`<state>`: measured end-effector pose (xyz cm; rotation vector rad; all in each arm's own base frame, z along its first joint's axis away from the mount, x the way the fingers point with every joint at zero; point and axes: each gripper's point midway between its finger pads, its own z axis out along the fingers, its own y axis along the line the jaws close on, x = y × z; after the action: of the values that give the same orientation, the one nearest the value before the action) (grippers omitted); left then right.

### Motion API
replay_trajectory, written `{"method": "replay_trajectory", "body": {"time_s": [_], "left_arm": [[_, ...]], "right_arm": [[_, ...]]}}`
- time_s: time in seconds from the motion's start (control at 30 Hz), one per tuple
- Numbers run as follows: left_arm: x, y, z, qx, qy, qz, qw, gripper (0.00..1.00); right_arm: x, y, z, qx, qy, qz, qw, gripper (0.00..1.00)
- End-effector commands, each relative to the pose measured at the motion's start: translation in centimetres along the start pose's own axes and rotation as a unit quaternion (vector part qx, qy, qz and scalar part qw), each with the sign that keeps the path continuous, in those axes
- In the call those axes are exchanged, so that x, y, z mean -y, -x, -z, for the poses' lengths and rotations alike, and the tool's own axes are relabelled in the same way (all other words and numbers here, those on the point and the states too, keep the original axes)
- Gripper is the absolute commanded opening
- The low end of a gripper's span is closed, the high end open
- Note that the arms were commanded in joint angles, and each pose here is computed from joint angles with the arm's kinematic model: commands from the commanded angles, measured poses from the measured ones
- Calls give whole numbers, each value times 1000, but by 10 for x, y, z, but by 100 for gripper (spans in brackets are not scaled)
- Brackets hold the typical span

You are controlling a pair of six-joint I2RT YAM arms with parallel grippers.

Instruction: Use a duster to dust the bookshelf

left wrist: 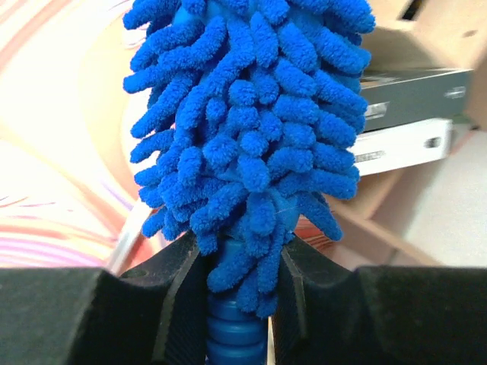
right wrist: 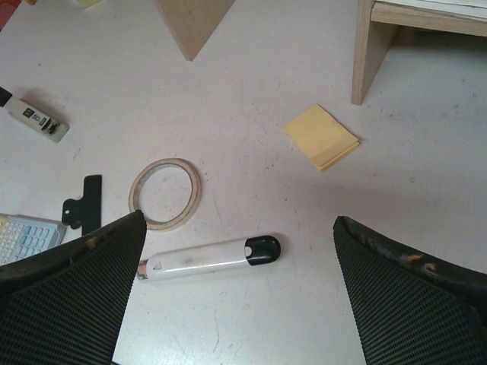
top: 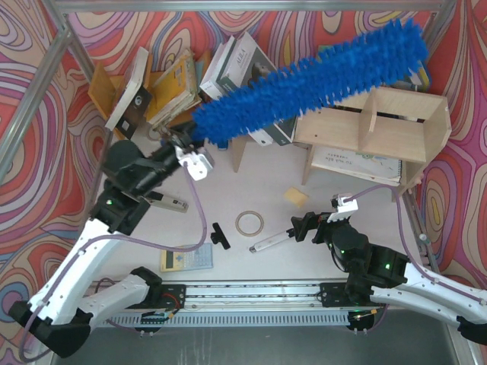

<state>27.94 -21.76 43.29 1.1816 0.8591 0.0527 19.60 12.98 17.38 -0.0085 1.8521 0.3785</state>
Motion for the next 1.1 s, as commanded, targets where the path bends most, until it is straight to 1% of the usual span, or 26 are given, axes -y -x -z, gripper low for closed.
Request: {"method": "replay_trajectory", "body": {"time_s": [0.0,0.3,0.47,0.6,0.83,1.07], "left_arm": [[-32,-6,11,-5,12,-14,1000,0],[-112,-40,13,-24,77,-3,997,0],[-138,-65,11,-35,98,9,995,0],[-145,-82,8,-43,96,18,994,0],[-132,-103,-2,-51,73,33,995,0],[-126,-132,-13,-72,60,45,995,0]], "right_arm": [[2,6,1,9,-7,-9,1000,98],[2,5,1,7,-7,-9,1000,98],[2,3,0,4,-10,-6,1000,98],[2,3,-1,3,-12,-3,1000,98],[2,3,-2,1,-15,0,1000,98],[2,1,-4,-3,-17,2,1000,99]]}}
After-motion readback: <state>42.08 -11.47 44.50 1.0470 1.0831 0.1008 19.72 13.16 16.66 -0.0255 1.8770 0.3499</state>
